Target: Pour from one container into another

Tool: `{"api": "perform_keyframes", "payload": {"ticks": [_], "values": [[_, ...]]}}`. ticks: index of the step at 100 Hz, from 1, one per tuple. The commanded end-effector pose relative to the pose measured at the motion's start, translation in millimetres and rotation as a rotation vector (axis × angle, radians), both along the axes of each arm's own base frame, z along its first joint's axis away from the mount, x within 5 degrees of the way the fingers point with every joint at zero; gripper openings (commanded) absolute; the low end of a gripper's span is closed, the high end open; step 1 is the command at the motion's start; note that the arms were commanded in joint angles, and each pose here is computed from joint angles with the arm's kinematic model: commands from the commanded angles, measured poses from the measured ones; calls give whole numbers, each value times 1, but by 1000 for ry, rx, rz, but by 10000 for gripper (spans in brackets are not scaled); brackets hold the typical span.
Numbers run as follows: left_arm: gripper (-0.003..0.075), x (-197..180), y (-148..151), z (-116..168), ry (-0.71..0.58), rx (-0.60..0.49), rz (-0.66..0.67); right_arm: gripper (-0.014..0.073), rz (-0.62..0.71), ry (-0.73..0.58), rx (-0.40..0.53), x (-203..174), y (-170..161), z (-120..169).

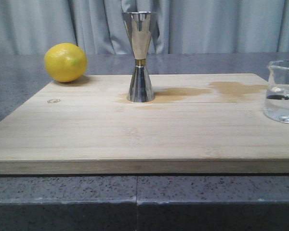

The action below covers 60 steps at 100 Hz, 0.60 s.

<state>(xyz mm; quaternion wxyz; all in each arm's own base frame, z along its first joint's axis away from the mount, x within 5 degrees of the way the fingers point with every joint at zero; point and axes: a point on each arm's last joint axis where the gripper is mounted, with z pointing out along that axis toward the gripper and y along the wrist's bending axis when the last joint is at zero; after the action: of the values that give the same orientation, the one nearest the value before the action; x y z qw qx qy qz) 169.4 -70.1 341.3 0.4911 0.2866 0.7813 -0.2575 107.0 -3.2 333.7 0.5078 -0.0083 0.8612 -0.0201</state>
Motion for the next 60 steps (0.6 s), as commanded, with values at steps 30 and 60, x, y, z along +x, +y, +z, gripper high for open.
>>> {"api": "perform_keyframes", "payload": {"ticks": [30,60], "values": [[451,34,-19,-4,-90,-119,-217,552,1,-91,6,4,0,16],[451,52,-27,-20,-134,-157,-345,552,1,-91,10,4,0,16]]}}
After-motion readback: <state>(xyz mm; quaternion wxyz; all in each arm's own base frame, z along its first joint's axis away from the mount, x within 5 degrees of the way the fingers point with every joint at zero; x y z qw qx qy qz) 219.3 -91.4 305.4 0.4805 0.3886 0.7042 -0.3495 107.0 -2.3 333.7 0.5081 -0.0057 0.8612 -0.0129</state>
